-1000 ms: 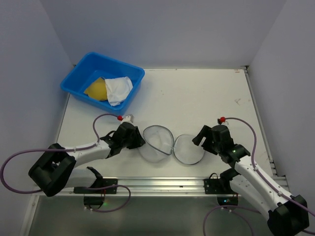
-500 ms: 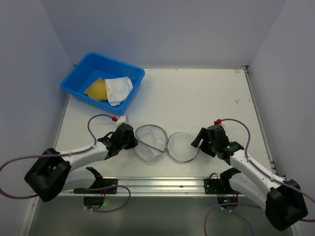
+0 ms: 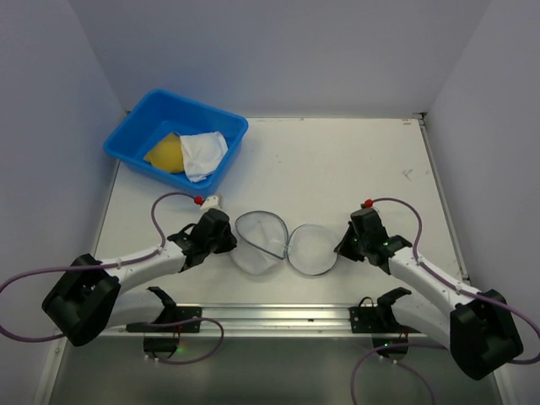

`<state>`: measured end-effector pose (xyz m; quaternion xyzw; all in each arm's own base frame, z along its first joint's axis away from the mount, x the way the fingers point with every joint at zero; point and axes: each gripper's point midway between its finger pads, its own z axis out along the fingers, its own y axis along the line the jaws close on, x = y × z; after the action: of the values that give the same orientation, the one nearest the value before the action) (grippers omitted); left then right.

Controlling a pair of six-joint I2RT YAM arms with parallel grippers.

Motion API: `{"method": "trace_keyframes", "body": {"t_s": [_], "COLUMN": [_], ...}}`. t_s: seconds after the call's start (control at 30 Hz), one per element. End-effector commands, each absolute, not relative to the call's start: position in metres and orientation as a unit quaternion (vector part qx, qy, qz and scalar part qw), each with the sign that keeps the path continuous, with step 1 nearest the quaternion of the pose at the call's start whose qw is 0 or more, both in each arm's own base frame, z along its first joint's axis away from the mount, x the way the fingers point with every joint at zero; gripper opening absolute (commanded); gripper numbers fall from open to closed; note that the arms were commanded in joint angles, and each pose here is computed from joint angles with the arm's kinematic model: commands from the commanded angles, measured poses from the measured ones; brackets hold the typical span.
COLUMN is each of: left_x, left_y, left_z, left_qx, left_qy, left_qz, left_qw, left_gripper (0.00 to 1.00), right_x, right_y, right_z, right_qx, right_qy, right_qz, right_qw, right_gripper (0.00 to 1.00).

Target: Unzip the laundry bag and remove the bra

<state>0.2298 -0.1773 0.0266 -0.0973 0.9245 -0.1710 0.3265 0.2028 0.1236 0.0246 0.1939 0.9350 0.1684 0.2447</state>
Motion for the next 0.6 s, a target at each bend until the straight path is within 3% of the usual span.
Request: {"method": "trace_keyframes", "body": {"t_s": [0.0,0.27,0.57], "left_x": [0.249,0.275,0.279], "left_y": [-0.202,-0.271,-0.359], "left_z": [0.054,0.095,0.087], "left_qx": [-0.069,-0.036,0.001], "left_qy": [0.912,0.897,0.898], "left_qz": [-0.196,-0.237,-0.275], "left_qw": [0.353,0.370,0.345], "left_gripper": [0.00,0.00,0.00], "right_x": [0.229,0.242,0.257], "right_y": [0.105,0.078,0.118], "right_z": [0.071,0.136,0.172], "right_qx": [0.174,0.133,0.067], "right_qy": [0.921,0.911,0.910], "right_qz": [0.127,0.057,0.126], "right_qw": [0.324,0.387,0.389], "right_gripper": [0.00,0.00,0.00]}}
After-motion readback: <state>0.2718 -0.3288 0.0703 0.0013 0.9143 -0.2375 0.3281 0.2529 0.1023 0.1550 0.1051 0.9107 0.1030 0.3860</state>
